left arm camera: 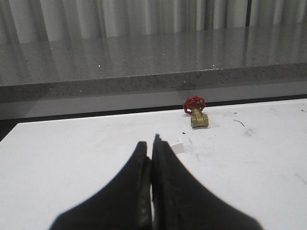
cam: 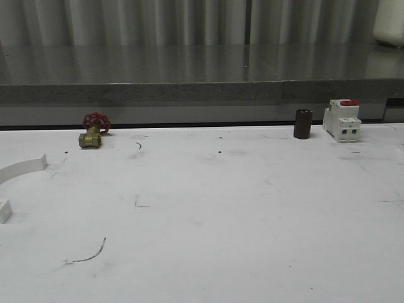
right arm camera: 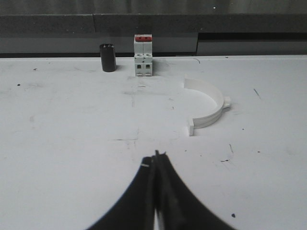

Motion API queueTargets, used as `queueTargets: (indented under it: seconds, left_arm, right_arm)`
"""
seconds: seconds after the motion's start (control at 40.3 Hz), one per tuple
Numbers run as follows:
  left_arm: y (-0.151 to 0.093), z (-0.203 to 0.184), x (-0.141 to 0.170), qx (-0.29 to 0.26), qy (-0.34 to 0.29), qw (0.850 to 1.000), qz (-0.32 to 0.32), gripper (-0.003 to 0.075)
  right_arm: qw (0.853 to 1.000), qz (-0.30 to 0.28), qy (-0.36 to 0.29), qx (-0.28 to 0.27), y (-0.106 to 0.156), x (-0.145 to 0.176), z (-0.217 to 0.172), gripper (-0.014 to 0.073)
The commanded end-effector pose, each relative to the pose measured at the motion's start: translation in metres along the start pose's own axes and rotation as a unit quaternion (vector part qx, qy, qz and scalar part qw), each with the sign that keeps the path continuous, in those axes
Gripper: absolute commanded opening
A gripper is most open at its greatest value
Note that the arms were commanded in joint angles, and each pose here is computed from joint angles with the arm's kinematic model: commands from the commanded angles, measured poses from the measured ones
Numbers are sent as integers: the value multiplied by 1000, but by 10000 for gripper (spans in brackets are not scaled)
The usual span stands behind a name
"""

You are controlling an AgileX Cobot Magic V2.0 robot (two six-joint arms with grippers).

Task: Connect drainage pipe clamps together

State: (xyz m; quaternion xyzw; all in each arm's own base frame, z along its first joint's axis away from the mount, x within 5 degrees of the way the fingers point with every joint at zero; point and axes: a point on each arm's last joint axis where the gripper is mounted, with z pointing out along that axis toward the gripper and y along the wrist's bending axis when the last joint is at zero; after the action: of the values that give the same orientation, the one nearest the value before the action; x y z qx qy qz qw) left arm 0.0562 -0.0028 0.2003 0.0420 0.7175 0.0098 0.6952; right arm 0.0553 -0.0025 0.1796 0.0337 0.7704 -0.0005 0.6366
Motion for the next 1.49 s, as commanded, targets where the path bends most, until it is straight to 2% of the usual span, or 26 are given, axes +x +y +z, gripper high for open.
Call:
queueTargets:
  seconds: [0.0, 0.372, 0.471, 0.57, 0.669, 0.719, 0.818, 0.967, 1.066, 1.215, 1.314, 1.339, 1.413, 1.463]
  left_arm:
    - [1, -2, -9, -6, -52, 999, -1, -20]
    - [2, -2, -12, -9, -71, 997, 0, -20]
    - [3, -4, -21, -17, -122, 992, 0, -20]
    - [6, -11, -42, -28, -205, 978, -5, -20]
    - [7, -20, -72, -28, -233, 972, -5, -20]
    - [8, -23, -86, -25, -225, 974, -5, -20]
    - [8, -20, -110, -14, -165, 986, -3, -20]
    - [9, 8, -126, -6, -53, 998, 21, -20]
    - [10, 24, -132, -3, -22, 1000, 22, -20]
    - [10, 30, -135, -3, -17, 1000, 22, -20]
    - [10, 30, -134, -2, -16, 1000, 21, -4]
    - [10, 30, -134, -2, -16, 1000, 21, 18]
    - [10, 30, -134, -2, -16, 1000, 21, 129]
    - [10, 30, -134, -2, -16, 1000, 21, 252]
  right_arm:
    - [998, -9, -55, 0, 0, -11, -2, -62]
    - [998, -8, -69, 0, 0, -14, -3, -62]
    - [994, -8, -107, -2, 1, -22, -4, -62]
    - [989, -9, -150, -4, 2, -42, -12, -62]
    - [984, -8, -180, -5, 3, -70, -25, -62]
    - [982, -8, -186, -5, 3, -85, -32, -62]
    - [985, -8, -172, -4, 5, -112, -38, -62]
    - [994, -8, -105, -1, 6, -141, -23, -62]
    - [997, -8, -78, 0, 6, -150, -9, -62]
    - [998, -8, -62, 1, 6, -152, -1, -57]
    - [998, -8, -61, 1, 6, -151, -1, 4]
    - [998, -8, -61, 1, 6, -151, -1, 50]
    - [998, -9, -61, 1, 6, -151, -1, 185]
    - [998, -9, -59, 1, 6, -151, -1, 286]
